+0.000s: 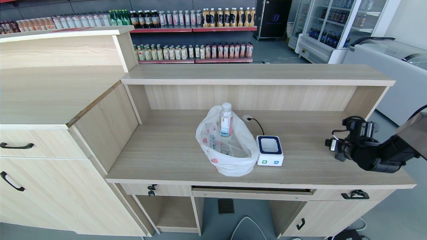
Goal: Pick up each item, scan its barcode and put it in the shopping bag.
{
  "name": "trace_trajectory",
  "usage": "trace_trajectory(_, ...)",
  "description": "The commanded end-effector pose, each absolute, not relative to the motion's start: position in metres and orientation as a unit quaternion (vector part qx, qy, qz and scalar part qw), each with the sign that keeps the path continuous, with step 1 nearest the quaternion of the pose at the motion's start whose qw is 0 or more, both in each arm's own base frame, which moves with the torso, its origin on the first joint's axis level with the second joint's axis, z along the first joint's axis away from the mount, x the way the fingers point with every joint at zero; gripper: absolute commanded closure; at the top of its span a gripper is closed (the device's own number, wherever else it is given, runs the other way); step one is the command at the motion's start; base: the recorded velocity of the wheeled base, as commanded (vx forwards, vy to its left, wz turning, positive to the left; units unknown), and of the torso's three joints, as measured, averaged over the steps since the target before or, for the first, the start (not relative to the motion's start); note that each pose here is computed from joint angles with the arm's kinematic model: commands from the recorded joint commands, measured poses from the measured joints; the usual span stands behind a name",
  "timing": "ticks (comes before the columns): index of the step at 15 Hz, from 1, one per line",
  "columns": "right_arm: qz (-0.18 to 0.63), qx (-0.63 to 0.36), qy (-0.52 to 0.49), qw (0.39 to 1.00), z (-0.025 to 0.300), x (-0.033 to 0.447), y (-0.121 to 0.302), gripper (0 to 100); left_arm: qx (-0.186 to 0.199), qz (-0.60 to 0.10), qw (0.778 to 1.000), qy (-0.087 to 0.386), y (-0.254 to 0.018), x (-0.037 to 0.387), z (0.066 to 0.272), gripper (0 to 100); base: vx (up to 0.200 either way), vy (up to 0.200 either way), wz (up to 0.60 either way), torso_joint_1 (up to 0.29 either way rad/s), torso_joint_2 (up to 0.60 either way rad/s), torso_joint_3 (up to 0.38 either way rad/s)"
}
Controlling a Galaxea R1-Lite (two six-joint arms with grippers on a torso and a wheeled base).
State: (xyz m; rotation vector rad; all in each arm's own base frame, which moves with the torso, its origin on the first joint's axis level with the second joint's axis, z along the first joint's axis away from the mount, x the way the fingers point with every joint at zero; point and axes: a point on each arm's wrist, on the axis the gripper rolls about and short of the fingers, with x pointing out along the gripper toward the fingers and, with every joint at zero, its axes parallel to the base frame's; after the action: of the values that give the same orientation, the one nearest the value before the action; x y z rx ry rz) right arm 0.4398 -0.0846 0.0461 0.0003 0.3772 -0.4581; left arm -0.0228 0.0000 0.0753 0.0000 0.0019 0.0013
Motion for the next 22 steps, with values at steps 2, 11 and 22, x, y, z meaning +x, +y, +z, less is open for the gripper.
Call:
trace_trajectory(2, -0.232, -0.014, 0.19, 0.954, 0.038, 0.44, -0.094, 0, 0.0, 0.001, 1.0, 0.002, 0.0, -0.023, 0.075, 0, 0.0, 0.0, 0.0, 0.0, 0.0, 0.0)
trace_trajectory(11, -0.233, -0.038, 0.179, 0.955, 0.036, 0.449, -0.101, 100, 0.0, 0.001, 1.0, 0.002, 0.0, -0.023, 0.075, 0, 0.0, 0.0, 0.0, 0.0, 0.0, 0.0)
trace_trajectory(22, 0.143, 0.008, 0.109, 0.984, 0.231, 0.346, -0.042, 100, 0.0, 0.001, 1.0, 0.002, 0.0, -0.023, 0.075, 0, 0.0, 0.0, 0.0, 0.0, 0.0, 0.0)
